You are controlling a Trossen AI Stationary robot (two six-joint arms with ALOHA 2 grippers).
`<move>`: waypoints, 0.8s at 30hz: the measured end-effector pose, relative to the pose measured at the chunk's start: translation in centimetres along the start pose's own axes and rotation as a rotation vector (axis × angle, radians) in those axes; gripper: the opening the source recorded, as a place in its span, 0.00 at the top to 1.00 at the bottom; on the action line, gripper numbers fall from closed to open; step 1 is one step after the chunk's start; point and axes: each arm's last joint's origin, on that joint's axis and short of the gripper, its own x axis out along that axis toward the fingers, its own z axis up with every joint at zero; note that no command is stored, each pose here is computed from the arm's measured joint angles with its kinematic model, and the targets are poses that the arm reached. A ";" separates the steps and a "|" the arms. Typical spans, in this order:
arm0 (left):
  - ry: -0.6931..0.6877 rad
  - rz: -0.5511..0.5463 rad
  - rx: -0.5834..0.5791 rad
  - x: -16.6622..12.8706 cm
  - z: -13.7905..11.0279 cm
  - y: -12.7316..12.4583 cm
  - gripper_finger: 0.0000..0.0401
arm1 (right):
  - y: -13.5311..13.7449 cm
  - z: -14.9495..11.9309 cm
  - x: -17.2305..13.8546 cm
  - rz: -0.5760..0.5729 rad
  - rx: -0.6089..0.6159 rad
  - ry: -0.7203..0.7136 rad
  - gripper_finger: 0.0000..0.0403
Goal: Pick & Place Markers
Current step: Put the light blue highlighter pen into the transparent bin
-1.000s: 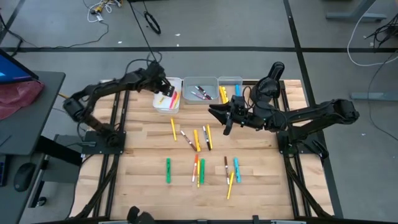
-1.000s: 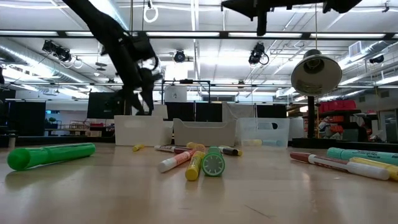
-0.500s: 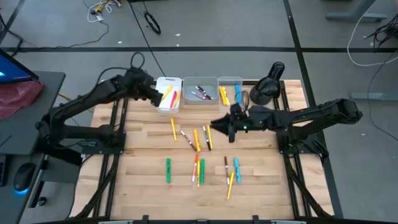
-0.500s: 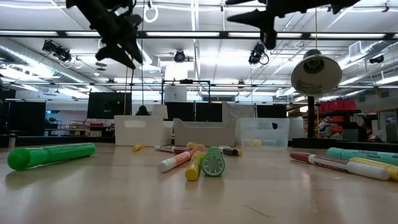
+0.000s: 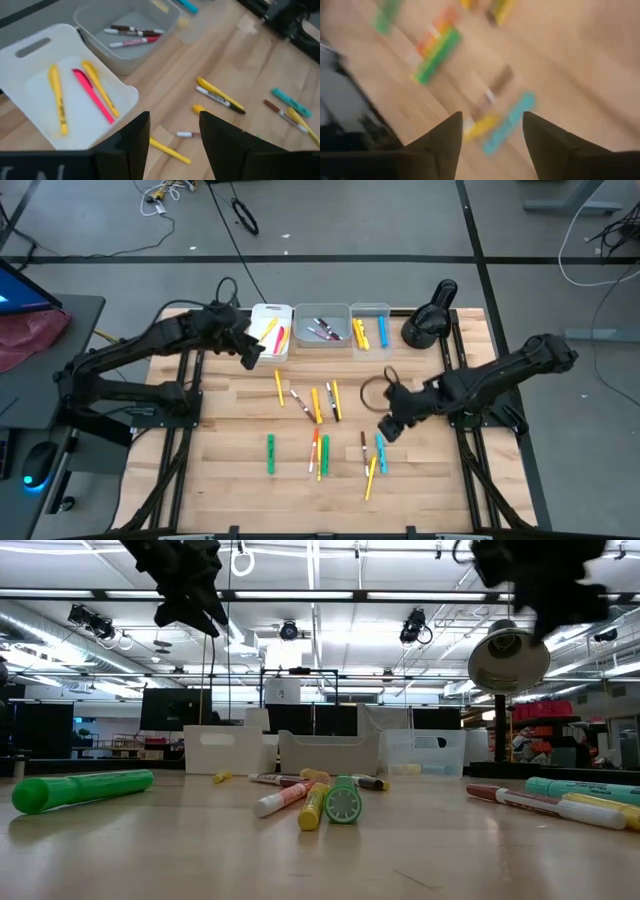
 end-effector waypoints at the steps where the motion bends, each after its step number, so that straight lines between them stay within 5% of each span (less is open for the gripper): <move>1: 0.011 -0.005 0.008 0.0 -0.2 -0.2 0.56 | -0.1 -0.5 0.4 -0.033 0.017 0.028 0.46; 8: 0.052 -0.034 0.087 -0.1 -1.2 -1.8 0.56 | 1.3 -2.3 4.7 -0.149 0.057 0.087 0.44; 24: 0.043 -0.055 0.209 -0.6 -2.6 -4.6 0.56 | 1.6 -3.1 13.0 -0.315 0.191 0.134 0.60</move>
